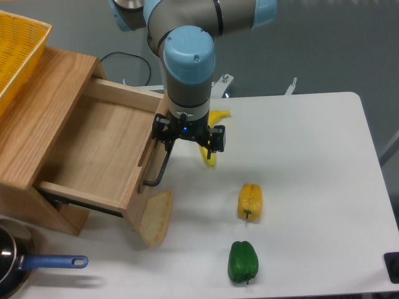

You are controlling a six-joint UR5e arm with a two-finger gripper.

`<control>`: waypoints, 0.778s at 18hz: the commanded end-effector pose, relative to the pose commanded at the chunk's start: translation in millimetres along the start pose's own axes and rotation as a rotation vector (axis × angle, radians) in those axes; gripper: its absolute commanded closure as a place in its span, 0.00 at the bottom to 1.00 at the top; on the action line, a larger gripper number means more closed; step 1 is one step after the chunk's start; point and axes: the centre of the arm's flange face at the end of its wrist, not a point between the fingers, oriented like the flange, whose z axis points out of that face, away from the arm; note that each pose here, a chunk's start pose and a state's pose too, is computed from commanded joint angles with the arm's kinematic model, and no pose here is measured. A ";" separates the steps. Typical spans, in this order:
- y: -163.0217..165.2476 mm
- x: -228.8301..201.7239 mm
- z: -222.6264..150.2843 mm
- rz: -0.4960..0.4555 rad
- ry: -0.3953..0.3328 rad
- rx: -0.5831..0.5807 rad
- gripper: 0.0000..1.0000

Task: Slide open the top drawer
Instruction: 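Pull the handle outward, sliding the wooden drawer out of the cabinet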

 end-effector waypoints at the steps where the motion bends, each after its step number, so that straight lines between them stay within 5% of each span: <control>1: 1.4 -4.2 -0.2 -0.008 0.000 0.000 0.00; 14: 10.0 -34.4 -1.6 0.000 -0.002 0.000 0.00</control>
